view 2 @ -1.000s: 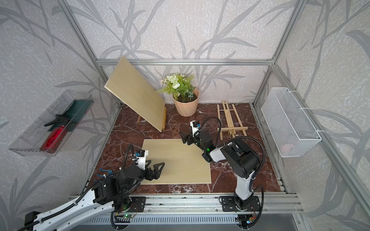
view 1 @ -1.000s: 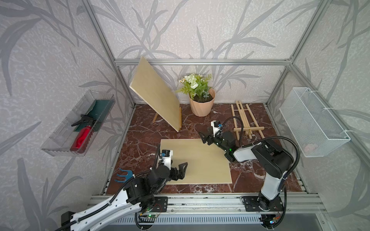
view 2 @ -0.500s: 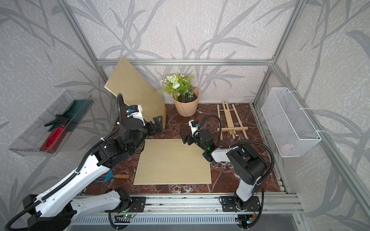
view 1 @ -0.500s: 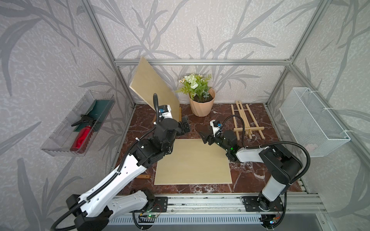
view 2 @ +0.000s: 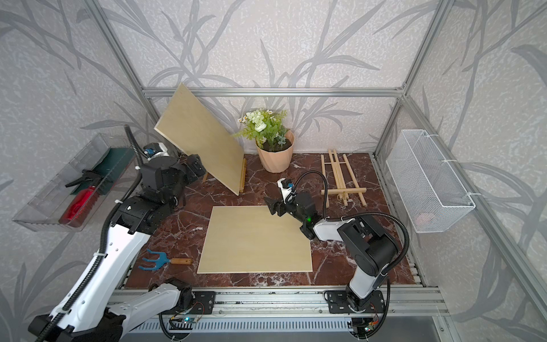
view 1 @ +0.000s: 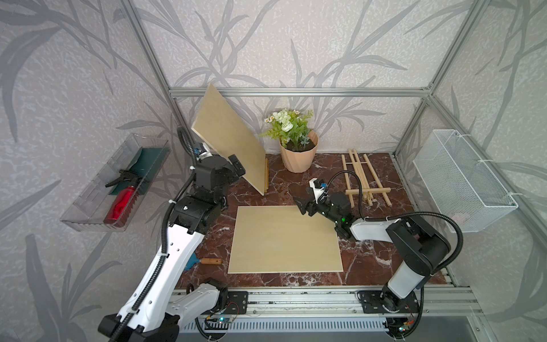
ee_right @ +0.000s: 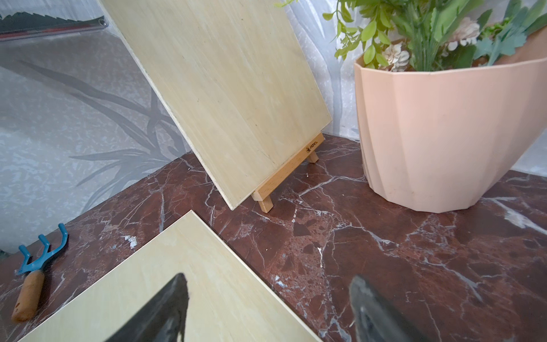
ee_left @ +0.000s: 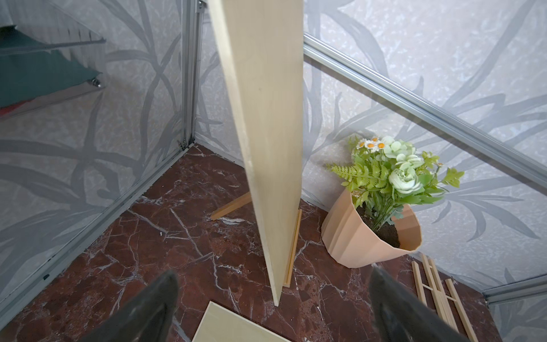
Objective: Disassemble the easel
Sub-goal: Pick up the drawing board from the easel.
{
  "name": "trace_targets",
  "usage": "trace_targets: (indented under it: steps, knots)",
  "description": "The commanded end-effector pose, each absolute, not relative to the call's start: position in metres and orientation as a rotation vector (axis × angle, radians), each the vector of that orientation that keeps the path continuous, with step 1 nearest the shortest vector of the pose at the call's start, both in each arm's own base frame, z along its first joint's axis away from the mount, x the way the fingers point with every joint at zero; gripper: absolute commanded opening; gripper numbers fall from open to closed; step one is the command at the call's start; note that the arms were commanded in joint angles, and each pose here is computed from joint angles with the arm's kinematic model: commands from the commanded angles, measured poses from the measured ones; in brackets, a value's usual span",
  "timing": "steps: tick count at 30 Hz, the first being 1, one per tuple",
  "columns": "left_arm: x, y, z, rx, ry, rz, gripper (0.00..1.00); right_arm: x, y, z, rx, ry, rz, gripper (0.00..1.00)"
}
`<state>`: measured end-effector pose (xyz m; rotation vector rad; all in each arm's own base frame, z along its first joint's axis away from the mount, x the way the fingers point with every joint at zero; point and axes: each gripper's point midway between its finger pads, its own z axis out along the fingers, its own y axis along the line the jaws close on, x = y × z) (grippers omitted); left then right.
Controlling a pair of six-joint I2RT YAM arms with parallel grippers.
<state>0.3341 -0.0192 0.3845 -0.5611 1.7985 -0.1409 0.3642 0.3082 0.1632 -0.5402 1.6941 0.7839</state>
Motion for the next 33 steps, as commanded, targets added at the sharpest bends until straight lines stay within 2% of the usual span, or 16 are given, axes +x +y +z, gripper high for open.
trace_targets:
  steps: [1,11,15,20,27,33]
  knots:
    - [0.35,-0.027,0.389,-0.494,1.778,-0.228,0.99,0.365,0.313,0.176,-0.549,1.667,0.814,0.85]
    - [0.4,0.0,0.38,-0.514,1.762,-0.384,0.99,0.365,0.321,0.161,-0.577,1.708,0.843,0.85]
    - [0.412,-0.009,0.384,-0.442,1.721,-0.474,0.99,0.365,0.322,0.16,-0.585,1.711,0.85,0.85]
    - [0.419,-0.013,0.383,-0.379,1.709,-0.475,0.9,0.364,0.324,0.159,-0.591,1.714,0.858,0.85]
    - [0.431,-0.01,0.374,-0.342,1.705,-0.47,0.67,0.363,0.325,0.16,-0.597,1.714,0.867,0.85]
    - [0.437,-0.008,0.373,-0.317,1.677,-0.495,0.65,0.363,0.326,0.159,-0.602,1.715,0.872,0.85]
